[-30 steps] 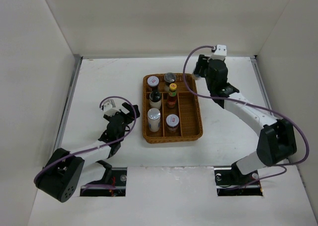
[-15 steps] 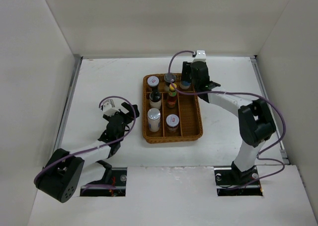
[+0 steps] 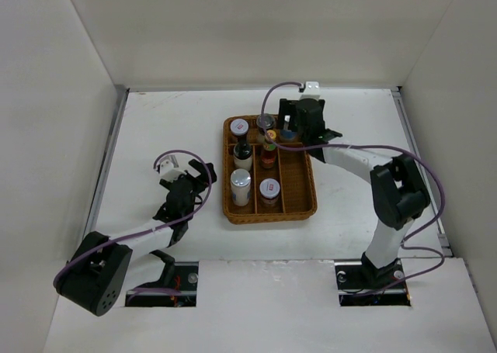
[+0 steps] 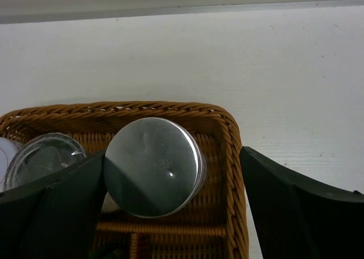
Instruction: Organize the condiment bottles
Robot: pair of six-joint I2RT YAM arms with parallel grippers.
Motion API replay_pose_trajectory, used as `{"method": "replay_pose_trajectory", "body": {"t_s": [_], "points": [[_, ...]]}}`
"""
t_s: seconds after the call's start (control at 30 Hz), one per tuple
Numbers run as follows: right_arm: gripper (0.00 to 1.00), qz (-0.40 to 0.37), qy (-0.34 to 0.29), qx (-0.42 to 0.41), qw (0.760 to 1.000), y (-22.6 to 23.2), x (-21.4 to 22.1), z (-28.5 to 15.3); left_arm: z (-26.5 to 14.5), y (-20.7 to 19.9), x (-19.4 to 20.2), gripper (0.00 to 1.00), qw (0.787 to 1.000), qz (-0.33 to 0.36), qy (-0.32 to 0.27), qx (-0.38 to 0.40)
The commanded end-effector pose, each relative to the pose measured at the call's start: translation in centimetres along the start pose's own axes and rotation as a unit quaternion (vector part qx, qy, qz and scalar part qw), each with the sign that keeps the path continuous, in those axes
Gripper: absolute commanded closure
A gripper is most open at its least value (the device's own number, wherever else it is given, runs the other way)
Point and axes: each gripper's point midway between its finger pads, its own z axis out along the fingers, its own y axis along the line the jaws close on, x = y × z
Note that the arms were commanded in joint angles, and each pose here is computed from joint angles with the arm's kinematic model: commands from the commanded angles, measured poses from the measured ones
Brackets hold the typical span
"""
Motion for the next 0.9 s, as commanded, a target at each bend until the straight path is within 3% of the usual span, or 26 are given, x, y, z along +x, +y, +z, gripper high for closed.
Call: {"method": "replay_pose_trajectory", "body": {"t_s": [0.0,0.13,0.27,0.57,0.77,0.87], "points": [[0.00,0.045,-0.085,0.002,0.995,-0.1,-7.2,-3.4,0.5,-1.3,-2.7,0.00,0.999,-0.019,-0.044,0.004],[0.00,0.077,-0.128,0.008,0.989,-1.2,-10.9,-6.9,0.4,-0.8,-3.0,0.00,0.999,-0.014,-0.047,-0.009],[0.00,0.138,-0.157,0.048,0.977,-5.1,-11.5,-10.0,0.5,-0.5,-3.0,0.00,0.999,-0.012,-0.050,-0.018],[0.00,0.302,-0.140,0.106,0.937,-13.6,-0.1,-13.5,0.4,-0.7,-3.9,0.00,0.998,-0.016,-0.062,-0.022],[0.00,0.331,-0.119,0.125,0.928,-15.4,5.7,-15.6,0.1,-0.8,-4.8,0.00,0.997,-0.024,-0.076,-0.018],[0.00,0.354,-0.141,0.143,0.913,-17.1,5.8,-16.5,0.1,-1.3,-4.9,0.00,0.997,-0.025,-0.078,-0.009]]}}
